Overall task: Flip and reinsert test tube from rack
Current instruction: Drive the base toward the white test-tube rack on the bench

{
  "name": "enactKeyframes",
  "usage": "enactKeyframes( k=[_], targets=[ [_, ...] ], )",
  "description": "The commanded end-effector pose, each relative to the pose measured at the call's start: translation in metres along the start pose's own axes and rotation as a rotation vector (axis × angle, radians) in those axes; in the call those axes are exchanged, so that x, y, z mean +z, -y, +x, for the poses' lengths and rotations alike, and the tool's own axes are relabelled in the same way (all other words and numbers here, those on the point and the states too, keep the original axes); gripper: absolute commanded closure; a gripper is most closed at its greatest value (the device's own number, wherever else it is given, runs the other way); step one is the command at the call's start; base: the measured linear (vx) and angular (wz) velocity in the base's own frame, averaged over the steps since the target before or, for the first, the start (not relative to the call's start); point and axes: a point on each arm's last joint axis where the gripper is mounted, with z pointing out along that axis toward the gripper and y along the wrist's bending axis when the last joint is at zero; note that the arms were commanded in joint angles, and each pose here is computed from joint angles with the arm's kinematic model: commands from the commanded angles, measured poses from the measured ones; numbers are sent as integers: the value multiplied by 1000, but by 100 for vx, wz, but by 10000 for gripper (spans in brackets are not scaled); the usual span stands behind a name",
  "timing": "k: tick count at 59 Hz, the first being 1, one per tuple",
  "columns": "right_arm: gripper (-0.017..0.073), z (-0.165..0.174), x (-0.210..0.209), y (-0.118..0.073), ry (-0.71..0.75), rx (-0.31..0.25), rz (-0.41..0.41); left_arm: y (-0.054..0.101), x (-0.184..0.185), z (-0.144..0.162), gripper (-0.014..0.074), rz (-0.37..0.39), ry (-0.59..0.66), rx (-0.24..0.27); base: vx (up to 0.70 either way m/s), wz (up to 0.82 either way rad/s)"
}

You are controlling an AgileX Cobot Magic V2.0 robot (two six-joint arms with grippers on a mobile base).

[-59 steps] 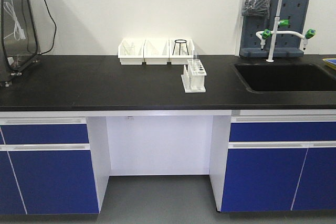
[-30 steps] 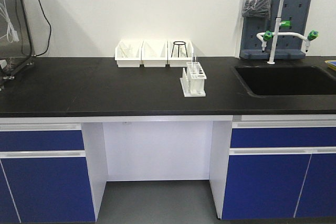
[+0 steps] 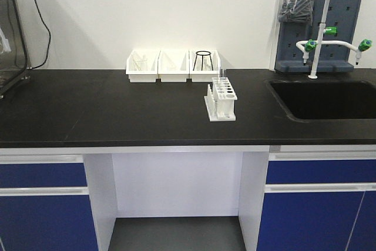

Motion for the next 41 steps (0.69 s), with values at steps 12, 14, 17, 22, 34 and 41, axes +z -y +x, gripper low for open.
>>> enactKeyframes(
  k=[12,14,17,22,34,41],
  targets=[
    [568,-8,-1,0,87,-7,-1,2,-1,-8,600,23,97,-2,27,0],
    [568,-8,-1,0,87,-7,-1,2,-1,-8,600,23,97,-2,29,1],
    [568,-8,-1,0,87,-7,-1,2,-1,-8,600,23,97,-2,29,0],
    [568,-8,-1,0,87,-7,-1,2,-1,-8,600,23,97,-2,31,-1],
    [568,-8,-1,0,87,-7,-1,2,-1,-8,600,23,97,-2,33,-2],
    [568,-8,-1,0,87,-7,-1,2,-1,-8,600,23,97,-2,34,-3]
  ],
)
